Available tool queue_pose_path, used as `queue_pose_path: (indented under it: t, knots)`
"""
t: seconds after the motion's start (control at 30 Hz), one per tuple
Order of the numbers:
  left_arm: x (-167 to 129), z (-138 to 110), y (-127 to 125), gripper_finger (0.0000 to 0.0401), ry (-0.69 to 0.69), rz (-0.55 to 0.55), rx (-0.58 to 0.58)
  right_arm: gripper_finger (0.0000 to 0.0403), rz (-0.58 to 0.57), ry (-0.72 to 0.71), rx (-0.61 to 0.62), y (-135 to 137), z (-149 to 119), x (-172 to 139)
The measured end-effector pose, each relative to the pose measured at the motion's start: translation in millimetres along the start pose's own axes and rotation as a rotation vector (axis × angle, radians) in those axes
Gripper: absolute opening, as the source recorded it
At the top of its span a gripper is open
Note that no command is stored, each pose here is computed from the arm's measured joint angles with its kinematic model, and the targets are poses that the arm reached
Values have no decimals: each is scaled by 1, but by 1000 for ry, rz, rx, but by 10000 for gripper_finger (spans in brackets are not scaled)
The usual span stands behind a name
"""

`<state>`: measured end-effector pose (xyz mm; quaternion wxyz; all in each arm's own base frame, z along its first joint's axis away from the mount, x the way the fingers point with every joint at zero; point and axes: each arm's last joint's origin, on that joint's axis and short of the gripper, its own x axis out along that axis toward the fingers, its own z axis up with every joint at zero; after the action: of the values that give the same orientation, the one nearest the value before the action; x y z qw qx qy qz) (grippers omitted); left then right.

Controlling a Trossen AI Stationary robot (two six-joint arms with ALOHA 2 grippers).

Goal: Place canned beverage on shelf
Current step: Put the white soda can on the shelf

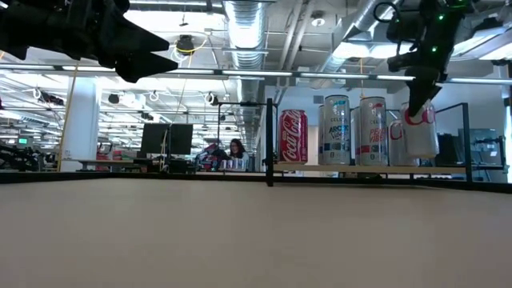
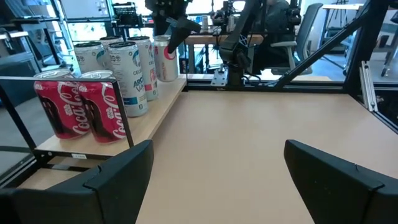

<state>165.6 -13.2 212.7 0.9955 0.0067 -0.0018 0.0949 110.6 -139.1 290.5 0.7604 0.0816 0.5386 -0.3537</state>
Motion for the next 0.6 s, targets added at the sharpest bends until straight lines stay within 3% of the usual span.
queue_pose_path:
  t: [0.6]
  knots:
    - [0,0,0,346,2,-7,-7,337,30,62,19,-7,6,19]
